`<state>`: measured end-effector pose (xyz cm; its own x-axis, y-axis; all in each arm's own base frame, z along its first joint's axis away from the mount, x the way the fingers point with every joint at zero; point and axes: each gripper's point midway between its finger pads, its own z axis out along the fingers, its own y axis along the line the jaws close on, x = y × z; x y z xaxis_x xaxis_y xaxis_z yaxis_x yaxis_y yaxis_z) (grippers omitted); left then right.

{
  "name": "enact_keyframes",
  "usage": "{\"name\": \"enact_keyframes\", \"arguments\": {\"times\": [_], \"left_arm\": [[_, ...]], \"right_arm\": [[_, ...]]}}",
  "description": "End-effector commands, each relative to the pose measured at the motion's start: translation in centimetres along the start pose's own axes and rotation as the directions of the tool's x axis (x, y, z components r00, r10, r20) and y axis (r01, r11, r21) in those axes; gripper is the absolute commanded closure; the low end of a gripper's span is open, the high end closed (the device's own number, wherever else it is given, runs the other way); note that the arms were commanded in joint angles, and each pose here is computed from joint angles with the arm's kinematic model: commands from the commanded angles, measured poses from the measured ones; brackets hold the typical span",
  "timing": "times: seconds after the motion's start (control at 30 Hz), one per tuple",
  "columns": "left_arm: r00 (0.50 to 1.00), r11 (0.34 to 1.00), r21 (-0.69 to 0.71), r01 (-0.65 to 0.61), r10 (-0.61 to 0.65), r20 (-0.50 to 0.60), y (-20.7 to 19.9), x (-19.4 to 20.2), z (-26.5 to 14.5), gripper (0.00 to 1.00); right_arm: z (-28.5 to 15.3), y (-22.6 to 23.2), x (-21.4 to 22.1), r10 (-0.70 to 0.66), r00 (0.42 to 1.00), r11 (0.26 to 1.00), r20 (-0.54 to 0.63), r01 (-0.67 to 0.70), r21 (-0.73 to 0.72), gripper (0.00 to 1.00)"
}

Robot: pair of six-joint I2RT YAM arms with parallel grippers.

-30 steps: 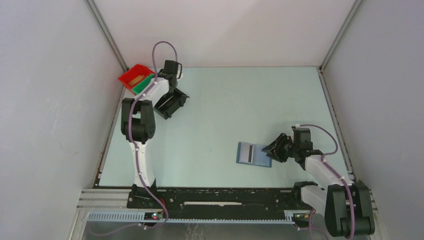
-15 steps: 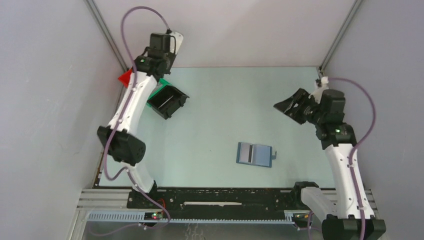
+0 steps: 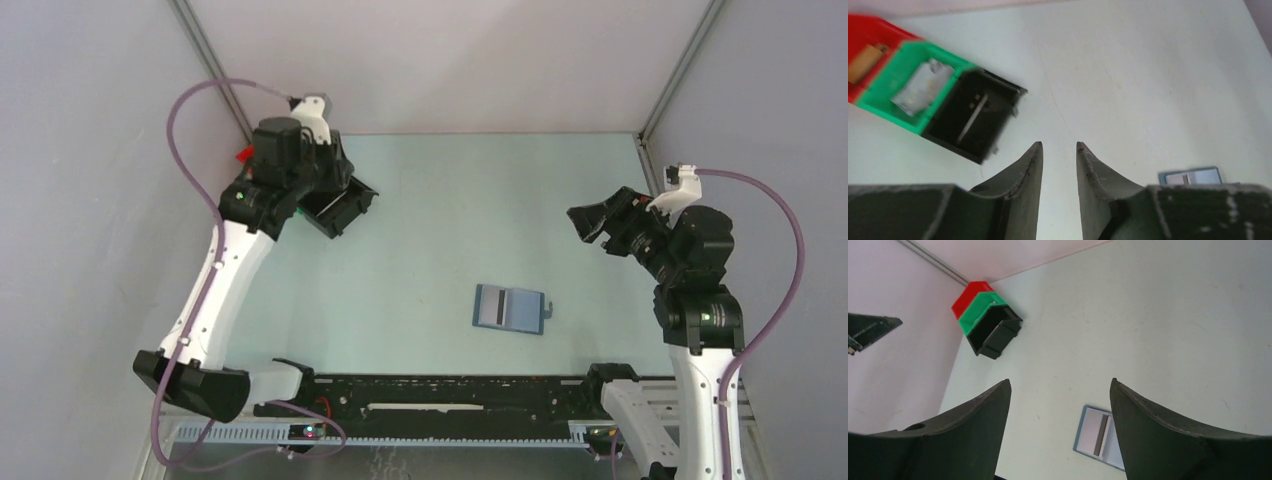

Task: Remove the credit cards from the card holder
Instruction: Reset both arms

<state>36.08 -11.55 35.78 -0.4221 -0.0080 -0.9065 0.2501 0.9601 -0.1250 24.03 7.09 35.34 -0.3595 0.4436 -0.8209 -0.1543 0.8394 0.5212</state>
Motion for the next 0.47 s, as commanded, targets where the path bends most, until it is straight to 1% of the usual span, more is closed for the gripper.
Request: {"name": "enact_keyframes", "arguments": {"times": [0.0,0.1,0.27,0.43], "left_arm": [[0.993,0.991,0.098,0.089,-0.097,0.074,-1.6,2.1,-0.2,0.63],[0.988,0.989,0.101,0.108,-0.118,0.101,-1.4,3.4,-0.5,0.61],[0.984,0.986,0.094,0.141,-0.149,0.095,-1.3,4.1,-0.5,0.61],[0.988,0.984,0.122,0.126,-0.135,0.074,-1.8,4.5,-0.3,0.61]], "right_arm": [[1.3,-1.2,0.6,-0.024,1.0,1.0,0.011,0.024,0.006,0.18],[2.1,-2.0,1.8,0.005,1.0,1.0,-0.002,-0.005,0.013,0.18],[3.0,-2.5,2.5,0.036,0.999,0.999,-0.014,-0.036,0.012,0.19],[3.0,-2.6,2.4,0.041,0.999,0.999,-0.009,-0.04,0.019,0.19]]}}
